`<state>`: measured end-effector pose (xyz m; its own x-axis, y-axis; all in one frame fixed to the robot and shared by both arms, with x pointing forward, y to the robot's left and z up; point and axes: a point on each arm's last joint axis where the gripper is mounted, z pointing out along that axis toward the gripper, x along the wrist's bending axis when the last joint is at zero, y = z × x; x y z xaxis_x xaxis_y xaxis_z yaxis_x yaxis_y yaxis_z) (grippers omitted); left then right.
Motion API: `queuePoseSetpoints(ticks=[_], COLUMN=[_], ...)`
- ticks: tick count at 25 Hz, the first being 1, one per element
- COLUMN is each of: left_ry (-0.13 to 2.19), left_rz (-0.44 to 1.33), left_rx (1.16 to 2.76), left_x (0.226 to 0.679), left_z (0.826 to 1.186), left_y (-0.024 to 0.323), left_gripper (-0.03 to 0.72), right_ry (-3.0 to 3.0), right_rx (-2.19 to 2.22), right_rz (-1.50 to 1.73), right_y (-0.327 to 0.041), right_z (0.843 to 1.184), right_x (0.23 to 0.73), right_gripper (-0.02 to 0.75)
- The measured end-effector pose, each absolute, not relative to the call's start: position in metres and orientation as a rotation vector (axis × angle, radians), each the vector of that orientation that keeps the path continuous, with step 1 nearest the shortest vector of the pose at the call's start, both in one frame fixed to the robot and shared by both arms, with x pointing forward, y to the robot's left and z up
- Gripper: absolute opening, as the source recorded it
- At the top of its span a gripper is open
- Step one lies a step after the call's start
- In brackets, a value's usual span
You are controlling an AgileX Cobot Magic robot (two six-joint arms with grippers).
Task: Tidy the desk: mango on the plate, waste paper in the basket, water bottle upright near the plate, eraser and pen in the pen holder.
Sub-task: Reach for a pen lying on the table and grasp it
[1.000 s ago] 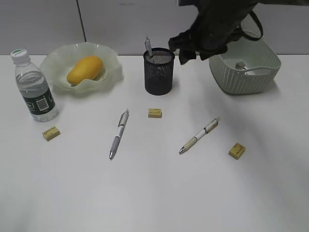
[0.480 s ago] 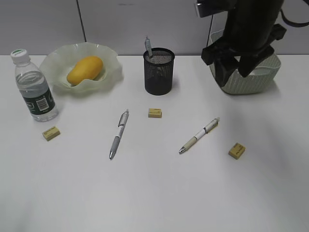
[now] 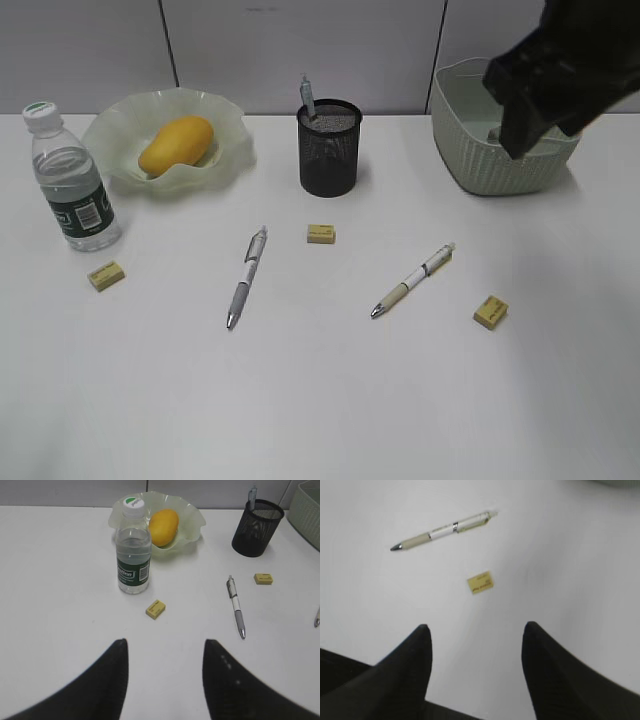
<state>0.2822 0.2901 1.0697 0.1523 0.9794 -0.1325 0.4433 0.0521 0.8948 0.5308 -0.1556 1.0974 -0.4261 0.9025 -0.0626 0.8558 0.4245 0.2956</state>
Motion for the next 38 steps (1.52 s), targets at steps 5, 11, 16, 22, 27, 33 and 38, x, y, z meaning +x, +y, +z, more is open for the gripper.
queuePoseSetpoints(ticks=[5, 11, 16, 22, 27, 33, 38], left_ry=[1.429, 1.429, 1.429, 1.394, 1.317, 1.322, 1.36], left_rz=[0.754, 0.754, 0.754, 0.761, 0.801, 0.81, 0.78], left_rx=[1.534, 1.534, 1.534, 1.484, 1.39, 1.481, 1.538], left_x=[0.282, 0.282, 0.282, 0.284, 0.289, 0.317, 0.356], left_z=[1.07, 1.07, 1.07, 1.074, 1.085, 1.097, 1.122], left_y=[0.29, 0.29, 0.29, 0.289, 0.287, 0.282, 0.275], left_gripper=[0.372, 0.372, 0.372, 0.372, 0.372, 0.372, 0.372], right_ry=[2.497, 2.493, 2.417, 2.21, 2.062, 2.024, 2.044], right_rx=[1.574, 1.57, 1.53, 1.405, 1.33, 1.372, 1.389], right_rz=[0.329, 0.361, 0.532, 0.876, 1.07, 1.11, 1.083], right_y=[-0.18, -0.212, -0.237, -0.264, -0.282, -0.289, -0.29], right_z=[1.083, 1.052, 1.051, 1.074, 1.077, 1.066, 1.064], right_x=[0.476, 0.412, 0.361, 0.308, 0.272, 0.258, 0.256], right_gripper=[0.458, 0.458, 0.458, 0.458, 0.458, 0.458, 0.458])
